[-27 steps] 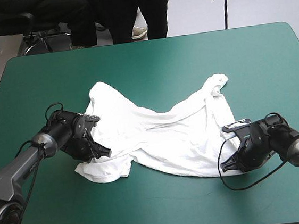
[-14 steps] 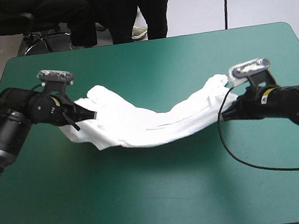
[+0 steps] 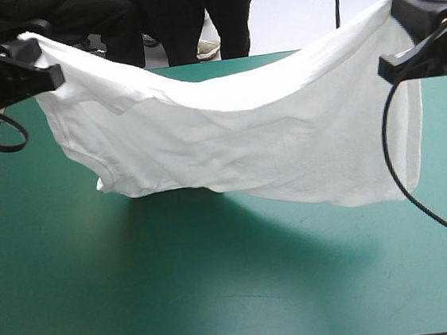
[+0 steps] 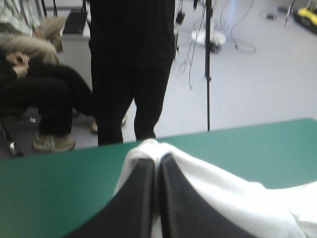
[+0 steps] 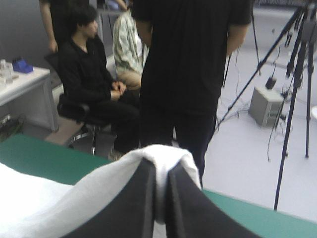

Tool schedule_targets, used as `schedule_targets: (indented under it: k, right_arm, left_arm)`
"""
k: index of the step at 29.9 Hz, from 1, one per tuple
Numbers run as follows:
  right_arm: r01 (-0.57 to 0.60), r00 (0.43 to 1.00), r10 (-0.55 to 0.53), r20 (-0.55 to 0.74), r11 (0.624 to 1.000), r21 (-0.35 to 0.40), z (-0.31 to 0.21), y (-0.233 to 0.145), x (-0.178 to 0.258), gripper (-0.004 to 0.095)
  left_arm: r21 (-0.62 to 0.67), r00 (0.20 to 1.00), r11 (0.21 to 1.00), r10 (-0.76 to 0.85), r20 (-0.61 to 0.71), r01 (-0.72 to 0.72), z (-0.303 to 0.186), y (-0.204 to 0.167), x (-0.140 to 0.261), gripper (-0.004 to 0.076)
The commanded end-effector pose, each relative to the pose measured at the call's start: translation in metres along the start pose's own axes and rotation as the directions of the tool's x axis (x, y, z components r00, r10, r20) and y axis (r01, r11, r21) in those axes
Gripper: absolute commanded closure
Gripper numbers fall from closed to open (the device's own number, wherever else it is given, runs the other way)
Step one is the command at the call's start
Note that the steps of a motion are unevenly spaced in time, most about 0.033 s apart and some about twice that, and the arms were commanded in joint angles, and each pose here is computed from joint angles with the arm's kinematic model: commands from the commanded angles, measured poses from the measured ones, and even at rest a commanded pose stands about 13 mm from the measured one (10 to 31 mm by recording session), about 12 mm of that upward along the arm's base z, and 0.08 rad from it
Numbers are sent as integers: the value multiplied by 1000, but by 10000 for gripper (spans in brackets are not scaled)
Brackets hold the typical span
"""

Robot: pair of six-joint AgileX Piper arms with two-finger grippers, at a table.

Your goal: Fold the cloth

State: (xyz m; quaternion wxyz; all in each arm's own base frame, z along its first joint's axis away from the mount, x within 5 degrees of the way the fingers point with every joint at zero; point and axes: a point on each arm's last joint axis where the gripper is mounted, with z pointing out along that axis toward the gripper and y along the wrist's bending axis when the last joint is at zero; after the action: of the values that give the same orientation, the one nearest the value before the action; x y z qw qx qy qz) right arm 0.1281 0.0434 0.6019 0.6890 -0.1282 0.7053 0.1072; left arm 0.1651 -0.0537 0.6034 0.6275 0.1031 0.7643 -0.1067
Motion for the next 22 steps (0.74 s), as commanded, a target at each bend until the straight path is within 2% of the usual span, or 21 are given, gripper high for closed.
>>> schedule_targets:
  k: [1,6,11,18,22]
  right_arm:
    - [19,972,-20,233,1000,7,-37,0,-35,925]
    - [35,947,-17,321,998,-52,-67,6,-52,925]
    - [32,945,15,326,990,-138,-87,14,-54,925]
    - [19,966,53,252,962,-274,-108,26,-45,924]
    - [-14,986,61,154,957,-290,-110,28,-36,924]
  left_arm:
    - [41,965,999,-29,262,19,-55,-2,-32,741]
    - [84,892,996,-26,452,-14,-117,-5,-47,741]
    - [105,843,993,-19,537,-44,-160,-6,-45,741]
    - [138,837,988,-21,546,-66,-183,-9,-38,741]
    - [140,878,988,-12,479,-63,-172,-10,-33,741]
